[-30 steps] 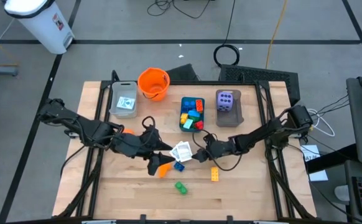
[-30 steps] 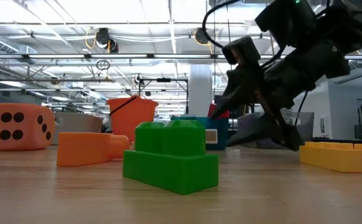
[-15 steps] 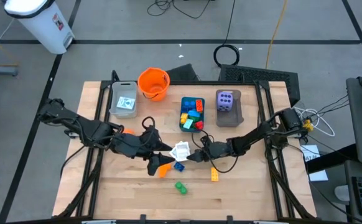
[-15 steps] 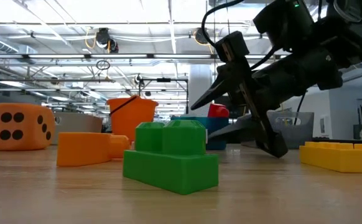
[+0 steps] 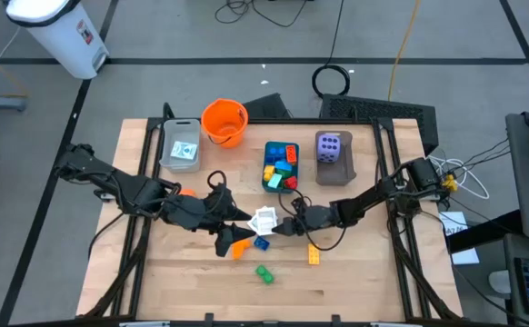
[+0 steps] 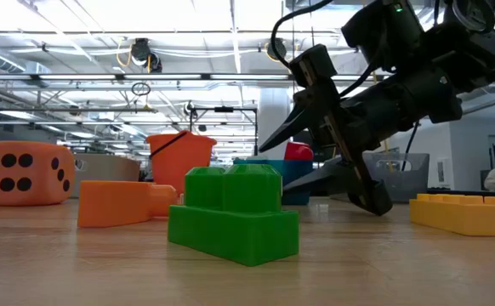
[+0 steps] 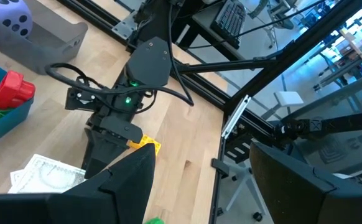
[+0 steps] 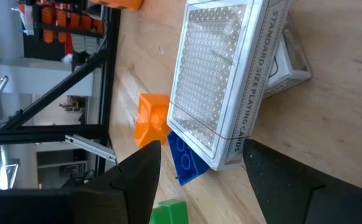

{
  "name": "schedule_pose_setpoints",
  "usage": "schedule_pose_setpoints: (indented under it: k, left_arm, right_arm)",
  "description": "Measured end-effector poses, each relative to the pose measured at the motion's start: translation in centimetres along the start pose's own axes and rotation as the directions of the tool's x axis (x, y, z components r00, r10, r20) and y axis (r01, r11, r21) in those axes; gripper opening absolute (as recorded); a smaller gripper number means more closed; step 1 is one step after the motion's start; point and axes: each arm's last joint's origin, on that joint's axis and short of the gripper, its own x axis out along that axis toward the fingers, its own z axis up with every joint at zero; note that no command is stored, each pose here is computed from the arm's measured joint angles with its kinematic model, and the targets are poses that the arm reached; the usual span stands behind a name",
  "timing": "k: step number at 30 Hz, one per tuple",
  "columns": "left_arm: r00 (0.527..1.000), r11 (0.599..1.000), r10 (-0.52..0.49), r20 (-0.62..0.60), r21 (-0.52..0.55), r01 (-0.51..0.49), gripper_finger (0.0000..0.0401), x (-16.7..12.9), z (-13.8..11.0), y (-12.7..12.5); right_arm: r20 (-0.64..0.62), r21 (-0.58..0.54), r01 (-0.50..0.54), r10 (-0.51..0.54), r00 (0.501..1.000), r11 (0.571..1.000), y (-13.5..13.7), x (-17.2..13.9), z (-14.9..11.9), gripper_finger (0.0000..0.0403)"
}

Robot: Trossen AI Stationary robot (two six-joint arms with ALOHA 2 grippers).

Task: Pick & Place Toys
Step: Put the brown deck of cards into the gray bin

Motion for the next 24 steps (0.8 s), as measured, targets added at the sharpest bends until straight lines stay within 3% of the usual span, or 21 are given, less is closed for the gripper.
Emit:
schedule_pose_setpoints:
  k: [10,24]
  left_arm:
    - [1.000,1.000,0.000,0.000,-0.002,0.000,0.0271,0.0,0.0,0.0]
    - [1.000,1.000,0.019,0.016,-0.010,-0.019,0.0271,0.2,0.5,0.5]
  right_arm:
    - [-0.005,0.045,0.069,-0.069,0.998,0.997,-0.6,0.0,-0.1,0.0221]
    - [0.010,0.020,0.116,-0.116,0.993,0.993,1.1,1.2,1.1,0.0221]
